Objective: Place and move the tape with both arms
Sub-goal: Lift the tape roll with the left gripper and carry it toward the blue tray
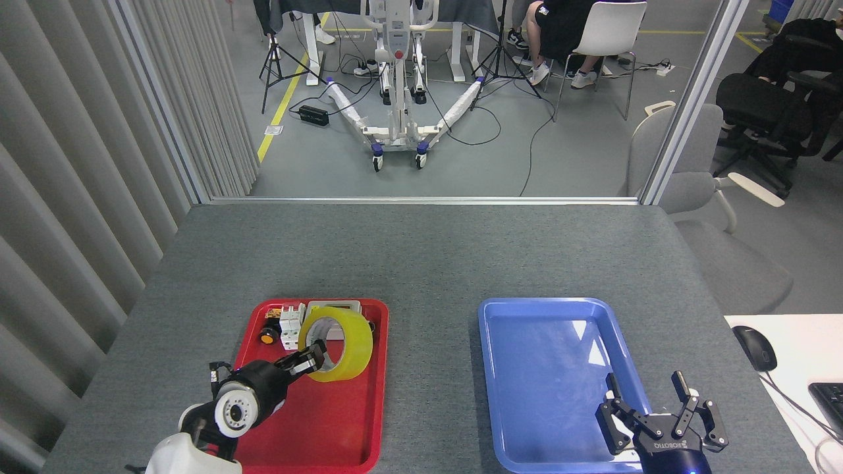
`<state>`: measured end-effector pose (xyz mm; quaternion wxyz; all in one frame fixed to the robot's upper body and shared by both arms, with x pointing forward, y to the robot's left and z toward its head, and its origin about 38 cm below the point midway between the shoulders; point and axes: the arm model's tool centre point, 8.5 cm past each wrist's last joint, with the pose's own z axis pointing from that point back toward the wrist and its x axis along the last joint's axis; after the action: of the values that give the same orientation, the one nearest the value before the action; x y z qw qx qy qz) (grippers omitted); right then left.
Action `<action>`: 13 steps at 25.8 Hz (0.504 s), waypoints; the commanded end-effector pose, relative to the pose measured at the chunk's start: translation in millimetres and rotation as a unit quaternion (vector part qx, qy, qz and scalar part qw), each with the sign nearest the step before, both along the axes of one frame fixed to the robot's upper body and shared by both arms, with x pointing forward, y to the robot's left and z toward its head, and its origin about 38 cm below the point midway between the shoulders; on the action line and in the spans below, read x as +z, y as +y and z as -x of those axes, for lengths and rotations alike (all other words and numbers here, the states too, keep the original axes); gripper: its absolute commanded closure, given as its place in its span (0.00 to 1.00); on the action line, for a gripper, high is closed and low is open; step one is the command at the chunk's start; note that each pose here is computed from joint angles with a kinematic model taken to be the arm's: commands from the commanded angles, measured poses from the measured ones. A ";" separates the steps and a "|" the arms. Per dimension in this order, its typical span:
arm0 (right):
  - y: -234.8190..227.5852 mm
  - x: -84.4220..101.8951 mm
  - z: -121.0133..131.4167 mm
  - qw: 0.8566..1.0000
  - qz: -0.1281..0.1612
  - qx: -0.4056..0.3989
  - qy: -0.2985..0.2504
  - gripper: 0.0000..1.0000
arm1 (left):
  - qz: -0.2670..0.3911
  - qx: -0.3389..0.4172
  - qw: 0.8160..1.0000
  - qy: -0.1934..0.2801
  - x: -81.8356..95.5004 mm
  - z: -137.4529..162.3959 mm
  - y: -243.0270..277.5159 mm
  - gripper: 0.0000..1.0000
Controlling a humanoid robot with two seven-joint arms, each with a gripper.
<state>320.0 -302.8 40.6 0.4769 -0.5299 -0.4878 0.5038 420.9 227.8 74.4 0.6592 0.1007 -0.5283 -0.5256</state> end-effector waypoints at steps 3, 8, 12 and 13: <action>-0.9 0.4 -0.1 1.000 0.011 -0.002 0.000 0.01 | 0.090 -0.186 0.977 -0.049 6.0 45.6 -16.4 1.00; -0.8 14.2 -14.2 1.000 0.008 -0.002 -0.021 0.01 | 0.156 -0.311 0.937 -0.036 0.0 102.2 -104.0 1.00; 5.7 21.8 -20.1 0.999 -0.007 0.009 -0.033 0.01 | 0.236 -0.364 0.901 -0.017 -1.3 130.0 -136.4 1.00; 9.8 24.2 -21.1 0.999 -0.021 0.022 -0.038 0.01 | 0.256 -0.372 0.892 -0.014 0.5 133.9 -138.9 1.00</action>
<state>337.3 -299.8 59.1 0.4613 -0.5417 -0.5045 0.4891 305.4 106.9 73.3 0.4338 -0.2051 -0.6424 -0.5976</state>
